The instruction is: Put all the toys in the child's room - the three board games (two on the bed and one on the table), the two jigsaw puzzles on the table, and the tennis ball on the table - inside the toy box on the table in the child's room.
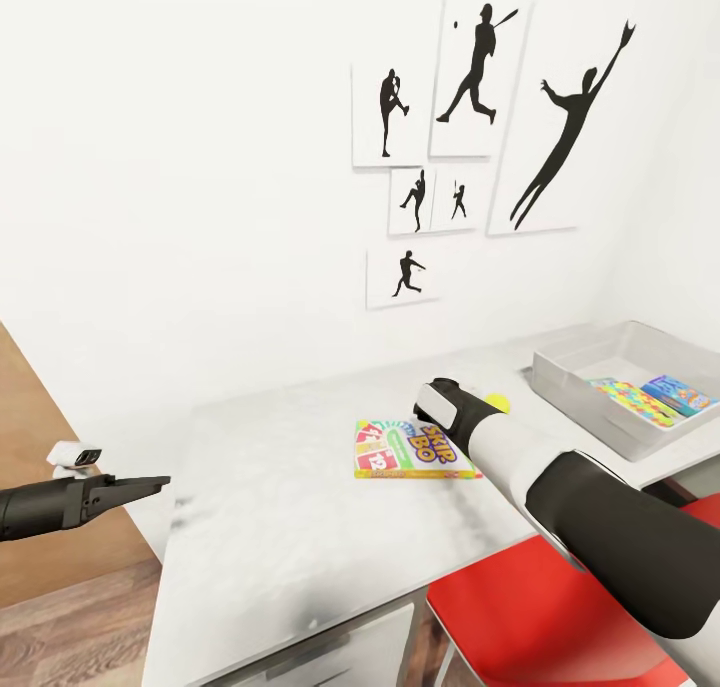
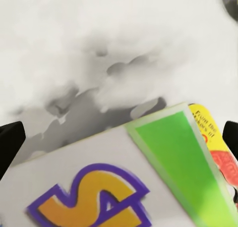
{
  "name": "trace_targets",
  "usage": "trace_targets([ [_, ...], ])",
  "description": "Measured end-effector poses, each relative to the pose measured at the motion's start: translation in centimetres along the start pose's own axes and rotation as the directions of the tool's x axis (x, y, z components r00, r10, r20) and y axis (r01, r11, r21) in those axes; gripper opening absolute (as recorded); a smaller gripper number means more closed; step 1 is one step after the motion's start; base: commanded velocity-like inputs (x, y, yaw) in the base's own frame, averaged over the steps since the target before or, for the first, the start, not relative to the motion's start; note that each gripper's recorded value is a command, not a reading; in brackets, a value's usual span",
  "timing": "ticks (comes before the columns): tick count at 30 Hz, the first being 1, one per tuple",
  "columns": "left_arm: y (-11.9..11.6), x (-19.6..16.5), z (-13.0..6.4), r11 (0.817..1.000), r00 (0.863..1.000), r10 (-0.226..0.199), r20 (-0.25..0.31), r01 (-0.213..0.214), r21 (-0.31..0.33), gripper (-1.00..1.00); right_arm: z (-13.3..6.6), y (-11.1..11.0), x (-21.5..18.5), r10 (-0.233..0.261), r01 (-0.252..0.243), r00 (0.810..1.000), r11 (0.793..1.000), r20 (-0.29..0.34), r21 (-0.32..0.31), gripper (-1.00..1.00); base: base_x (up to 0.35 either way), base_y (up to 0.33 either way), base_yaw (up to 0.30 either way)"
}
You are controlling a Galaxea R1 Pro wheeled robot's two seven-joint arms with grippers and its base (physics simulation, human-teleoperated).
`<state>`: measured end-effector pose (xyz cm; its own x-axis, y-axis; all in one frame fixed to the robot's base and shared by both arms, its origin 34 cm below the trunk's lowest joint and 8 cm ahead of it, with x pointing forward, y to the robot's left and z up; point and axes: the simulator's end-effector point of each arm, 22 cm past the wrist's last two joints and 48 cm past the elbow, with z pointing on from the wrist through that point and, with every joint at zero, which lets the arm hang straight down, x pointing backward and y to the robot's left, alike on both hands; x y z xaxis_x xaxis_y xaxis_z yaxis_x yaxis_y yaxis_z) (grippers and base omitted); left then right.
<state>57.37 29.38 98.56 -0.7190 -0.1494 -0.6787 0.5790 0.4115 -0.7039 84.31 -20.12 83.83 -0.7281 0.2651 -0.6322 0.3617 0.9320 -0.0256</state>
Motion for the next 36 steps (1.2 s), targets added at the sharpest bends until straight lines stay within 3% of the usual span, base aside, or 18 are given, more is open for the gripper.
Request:
trace_targets([
  [13,1.5,1.5,0.4,1.0,1.0,0.001,0.0,-0.001,0.0,1.0,1.6,-0.1,1.1,-0.012,0.011,1.0,1.0,0.013,0.005,1.0,0.0,0.0,0.0],
  [36,1.5,1.5,0.4,1.0,1.0,0.001,0.0,-0.001,0.0,1.0,1.6,-0.3,1.1,-0.026,0.026,1.0,1.0,0.011,0.01,1.0,0.0,0.0,0.0],
])
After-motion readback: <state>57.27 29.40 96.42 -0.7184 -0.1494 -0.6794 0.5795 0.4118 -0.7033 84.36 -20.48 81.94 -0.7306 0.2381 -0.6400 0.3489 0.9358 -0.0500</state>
